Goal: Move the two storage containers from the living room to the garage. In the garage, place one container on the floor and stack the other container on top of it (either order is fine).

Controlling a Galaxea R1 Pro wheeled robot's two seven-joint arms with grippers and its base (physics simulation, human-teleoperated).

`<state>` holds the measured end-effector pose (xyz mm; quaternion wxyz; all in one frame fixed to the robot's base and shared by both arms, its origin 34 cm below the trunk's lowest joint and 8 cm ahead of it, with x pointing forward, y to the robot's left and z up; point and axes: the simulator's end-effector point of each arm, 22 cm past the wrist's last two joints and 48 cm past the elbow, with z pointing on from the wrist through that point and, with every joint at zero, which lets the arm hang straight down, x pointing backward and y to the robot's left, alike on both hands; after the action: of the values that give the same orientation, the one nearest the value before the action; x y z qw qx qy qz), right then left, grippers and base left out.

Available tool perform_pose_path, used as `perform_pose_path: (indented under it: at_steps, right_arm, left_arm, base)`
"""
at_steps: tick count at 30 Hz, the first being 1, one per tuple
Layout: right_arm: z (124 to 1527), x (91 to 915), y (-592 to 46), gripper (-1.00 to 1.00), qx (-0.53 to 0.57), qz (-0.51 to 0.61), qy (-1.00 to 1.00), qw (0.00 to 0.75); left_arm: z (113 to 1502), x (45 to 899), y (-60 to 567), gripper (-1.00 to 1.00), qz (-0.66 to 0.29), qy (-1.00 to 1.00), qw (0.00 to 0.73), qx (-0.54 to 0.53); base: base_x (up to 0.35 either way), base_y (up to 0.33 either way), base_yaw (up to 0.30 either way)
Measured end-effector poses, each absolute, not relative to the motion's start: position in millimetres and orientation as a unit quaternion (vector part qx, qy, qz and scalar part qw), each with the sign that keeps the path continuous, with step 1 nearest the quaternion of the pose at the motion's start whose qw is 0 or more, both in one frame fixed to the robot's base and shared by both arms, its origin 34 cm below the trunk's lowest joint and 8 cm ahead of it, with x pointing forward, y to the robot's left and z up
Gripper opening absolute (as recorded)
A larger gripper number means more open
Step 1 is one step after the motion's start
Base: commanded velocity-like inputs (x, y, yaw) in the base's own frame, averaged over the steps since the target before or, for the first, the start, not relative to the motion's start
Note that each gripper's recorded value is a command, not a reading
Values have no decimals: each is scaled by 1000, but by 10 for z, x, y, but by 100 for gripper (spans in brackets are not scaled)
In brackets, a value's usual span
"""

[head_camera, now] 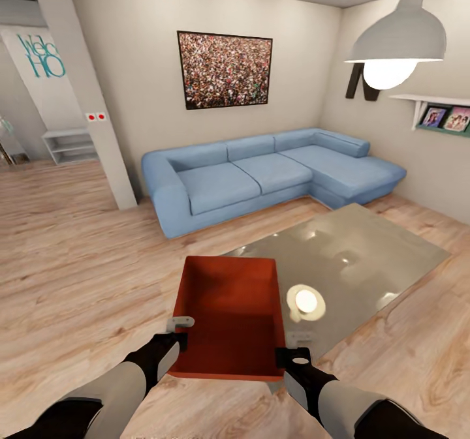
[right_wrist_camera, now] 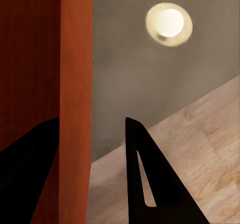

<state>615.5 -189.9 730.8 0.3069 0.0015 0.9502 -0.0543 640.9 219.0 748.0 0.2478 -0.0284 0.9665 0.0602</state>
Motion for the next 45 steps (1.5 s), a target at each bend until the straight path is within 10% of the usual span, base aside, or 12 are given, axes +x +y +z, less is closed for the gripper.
perform_pose_path:
  at_steps: [45]
  right_arm:
    - [7292, 6127, -1891, -100, 3, -54, 951, 305]
  left_arm:
    - [7476, 6400, 2197, -100, 63, 967, 245, -27]
  base:
    - [0, 0, 288]
